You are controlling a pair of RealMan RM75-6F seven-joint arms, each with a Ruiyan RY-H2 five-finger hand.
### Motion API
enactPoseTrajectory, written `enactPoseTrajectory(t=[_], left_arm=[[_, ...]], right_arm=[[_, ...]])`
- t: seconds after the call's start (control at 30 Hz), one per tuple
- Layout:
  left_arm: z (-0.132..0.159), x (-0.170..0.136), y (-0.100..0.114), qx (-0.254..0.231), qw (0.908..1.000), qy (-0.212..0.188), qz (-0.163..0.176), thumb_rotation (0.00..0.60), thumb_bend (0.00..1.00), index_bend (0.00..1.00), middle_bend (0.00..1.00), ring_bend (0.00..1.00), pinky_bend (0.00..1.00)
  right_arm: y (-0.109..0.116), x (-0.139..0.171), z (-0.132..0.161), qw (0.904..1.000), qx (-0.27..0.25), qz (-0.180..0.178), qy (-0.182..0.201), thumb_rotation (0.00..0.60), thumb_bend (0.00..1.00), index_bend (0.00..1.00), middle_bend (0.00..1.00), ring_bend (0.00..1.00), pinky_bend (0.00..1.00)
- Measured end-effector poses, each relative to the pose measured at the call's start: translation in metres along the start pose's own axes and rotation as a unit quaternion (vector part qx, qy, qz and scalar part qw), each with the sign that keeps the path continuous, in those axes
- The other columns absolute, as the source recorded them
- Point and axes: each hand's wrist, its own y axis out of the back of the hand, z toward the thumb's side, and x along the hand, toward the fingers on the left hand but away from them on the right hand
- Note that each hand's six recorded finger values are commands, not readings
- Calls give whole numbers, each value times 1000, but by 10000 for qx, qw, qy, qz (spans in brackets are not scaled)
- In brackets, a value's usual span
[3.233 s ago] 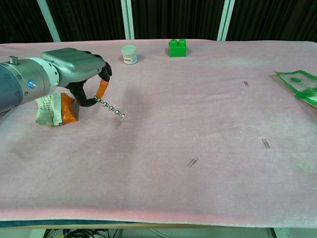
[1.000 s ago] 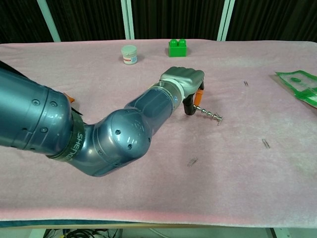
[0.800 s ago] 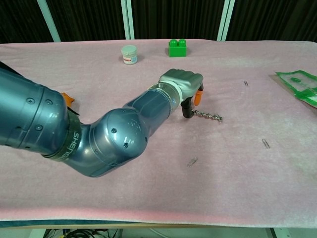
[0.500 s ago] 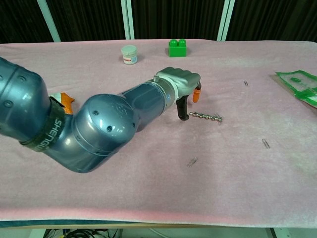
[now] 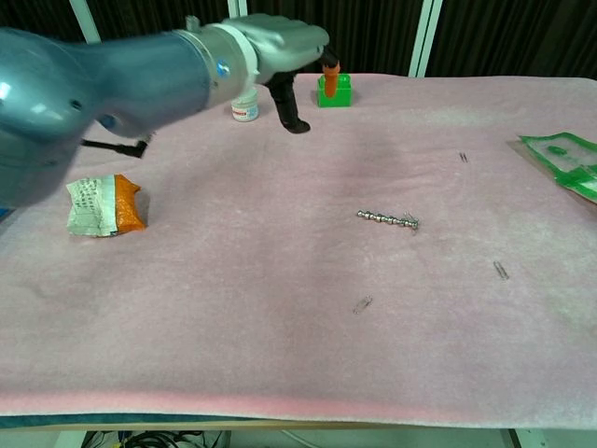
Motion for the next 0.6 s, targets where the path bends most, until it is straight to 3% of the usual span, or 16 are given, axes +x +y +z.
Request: enactPoseTrajectory(t=[0.27, 0.43, 0.6], left_arm=[[-71, -70, 27, 517, 9986, 121, 28, 600, 287, 293, 76, 0, 0], [-133, -150, 31, 566, 9950, 813, 116, 600, 287, 292, 73, 0, 0], [-176, -226, 10, 158, 9899, 1408, 91, 600, 287, 288, 73, 0, 0]], right_arm=[[-2, -2, -3, 9999, 43, -11, -103, 600, 135, 0, 33, 120, 210], [-3, -2, -3, 9999, 35, -19, -141, 600, 136, 0, 33, 120, 210], [-6, -2, 3, 10000, 61, 37, -68, 600, 135, 0, 33, 120, 210]])
